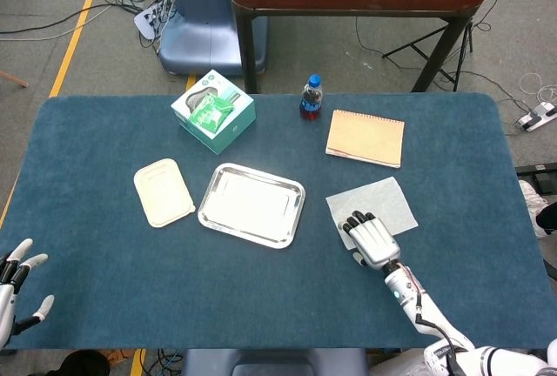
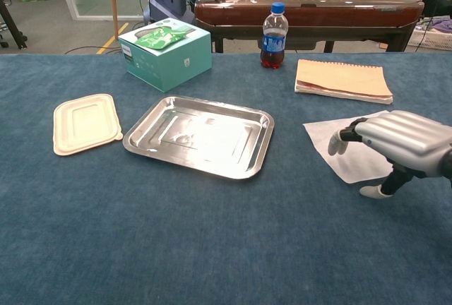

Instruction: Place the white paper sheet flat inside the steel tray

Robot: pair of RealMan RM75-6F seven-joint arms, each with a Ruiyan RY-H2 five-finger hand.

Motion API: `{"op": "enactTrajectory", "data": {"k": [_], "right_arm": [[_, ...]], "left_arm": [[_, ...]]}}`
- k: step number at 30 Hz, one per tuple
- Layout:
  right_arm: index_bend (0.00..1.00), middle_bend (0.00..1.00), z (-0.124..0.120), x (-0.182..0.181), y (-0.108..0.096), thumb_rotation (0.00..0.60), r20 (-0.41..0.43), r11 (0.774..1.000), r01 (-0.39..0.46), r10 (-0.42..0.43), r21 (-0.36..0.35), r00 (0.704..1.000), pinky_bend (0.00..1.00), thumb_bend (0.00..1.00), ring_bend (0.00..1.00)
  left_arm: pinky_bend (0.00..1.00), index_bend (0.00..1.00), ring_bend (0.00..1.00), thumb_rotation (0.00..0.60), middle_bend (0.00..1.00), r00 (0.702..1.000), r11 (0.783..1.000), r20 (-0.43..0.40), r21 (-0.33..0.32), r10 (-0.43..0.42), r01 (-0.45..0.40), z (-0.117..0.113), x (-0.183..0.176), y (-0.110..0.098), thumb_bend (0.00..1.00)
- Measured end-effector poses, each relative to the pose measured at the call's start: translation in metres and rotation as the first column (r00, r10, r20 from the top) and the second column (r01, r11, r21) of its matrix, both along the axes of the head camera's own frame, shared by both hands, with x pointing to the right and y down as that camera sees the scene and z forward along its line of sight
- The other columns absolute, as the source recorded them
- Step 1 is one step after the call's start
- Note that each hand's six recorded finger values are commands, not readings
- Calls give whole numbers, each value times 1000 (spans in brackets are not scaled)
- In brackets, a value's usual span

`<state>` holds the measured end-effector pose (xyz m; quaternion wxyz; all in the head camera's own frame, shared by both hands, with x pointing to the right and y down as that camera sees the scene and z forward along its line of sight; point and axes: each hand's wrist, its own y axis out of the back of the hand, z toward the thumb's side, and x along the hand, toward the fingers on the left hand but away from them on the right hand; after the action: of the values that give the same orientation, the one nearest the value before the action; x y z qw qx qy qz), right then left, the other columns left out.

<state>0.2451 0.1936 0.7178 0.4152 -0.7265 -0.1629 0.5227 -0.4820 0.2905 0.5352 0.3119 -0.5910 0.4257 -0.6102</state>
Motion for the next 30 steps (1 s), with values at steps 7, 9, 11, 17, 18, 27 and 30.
{"op": "enactTrajectory", "data": {"k": [7,9,11,17,18,27,30], "right_arm": [[351,316,5,-2,-7,600,-5,1000,-9,9,8,1000,332,206,181],[351,317,6,-3,-10,600,-4,1000,-12,12,11,1000,332,208,181],[352,318,7,-3,-11,600,-5,1000,-11,11,13,1000,332,213,181],[357,318,11,-5,-11,600,-11,1000,-8,9,6,1000,332,216,181],[357,319,12,-5,-11,600,-11,1000,-9,9,4,1000,332,216,181],[409,328,16,-2,-14,600,-5,999,-32,32,3,999,332,357,182],[469,344,16,-2,-17,600,8,999,-44,44,16,999,332,357,190]], "left_arm": [[0,249,97,600,91,1000,1000,2,4,-3,3,-1,-1,-1,243],[0,249,97,600,91,1000,1000,3,3,-4,4,-1,-2,-1,243],[0,249,97,600,91,1000,1000,4,2,-4,4,0,-2,0,243],[0,249,97,600,91,1000,1000,5,2,-7,7,0,-3,0,243],[0,249,97,600,91,1000,1000,4,1,-8,8,0,-4,0,243],[0,249,97,600,91,1000,1000,6,-6,-8,8,2,-4,0,242],[0,249,97,600,91,1000,1000,7,-8,-7,7,3,-3,0,243]]}}
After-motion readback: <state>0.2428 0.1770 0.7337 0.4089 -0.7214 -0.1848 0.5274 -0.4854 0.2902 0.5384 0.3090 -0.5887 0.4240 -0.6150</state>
